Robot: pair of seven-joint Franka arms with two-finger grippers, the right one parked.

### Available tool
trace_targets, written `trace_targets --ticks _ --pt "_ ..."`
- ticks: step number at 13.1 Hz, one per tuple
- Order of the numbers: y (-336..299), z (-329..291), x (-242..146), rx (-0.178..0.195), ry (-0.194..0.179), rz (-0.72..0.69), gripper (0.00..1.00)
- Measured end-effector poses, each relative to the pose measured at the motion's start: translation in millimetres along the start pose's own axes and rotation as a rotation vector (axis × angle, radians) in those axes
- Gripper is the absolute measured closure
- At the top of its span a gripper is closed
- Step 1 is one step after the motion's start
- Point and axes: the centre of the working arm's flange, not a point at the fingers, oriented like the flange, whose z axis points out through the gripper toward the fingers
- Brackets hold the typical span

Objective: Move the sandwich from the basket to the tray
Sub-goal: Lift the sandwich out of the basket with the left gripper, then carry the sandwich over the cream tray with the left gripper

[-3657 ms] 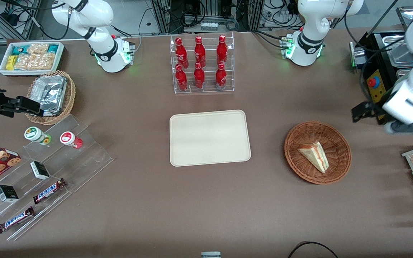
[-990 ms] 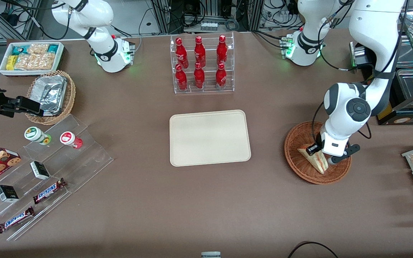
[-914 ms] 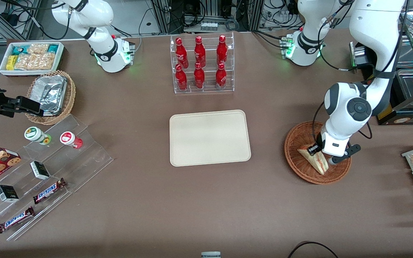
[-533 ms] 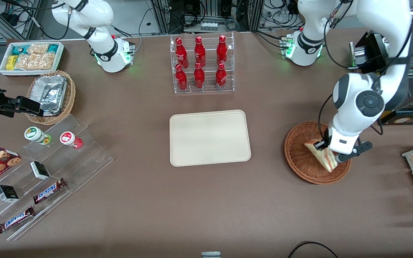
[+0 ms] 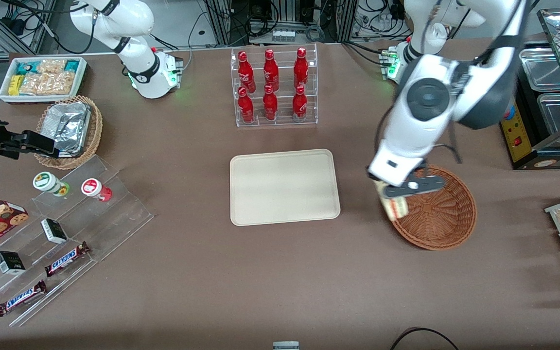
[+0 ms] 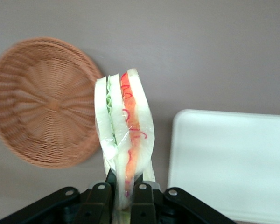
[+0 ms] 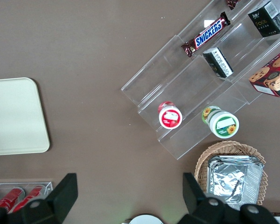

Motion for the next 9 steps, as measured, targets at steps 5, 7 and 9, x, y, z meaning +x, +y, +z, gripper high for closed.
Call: trace_targets --ticks 5,7,9 --pt "103.0 41.1 -28.4 -0.016 -0.022 0.104 0.85" --pt "135.1 61.9 -41.7 -0.049 -0.025 0.13 0.85" --pt "155.3 81.2 -49.1 -0.091 -0.033 0.129 0.85"
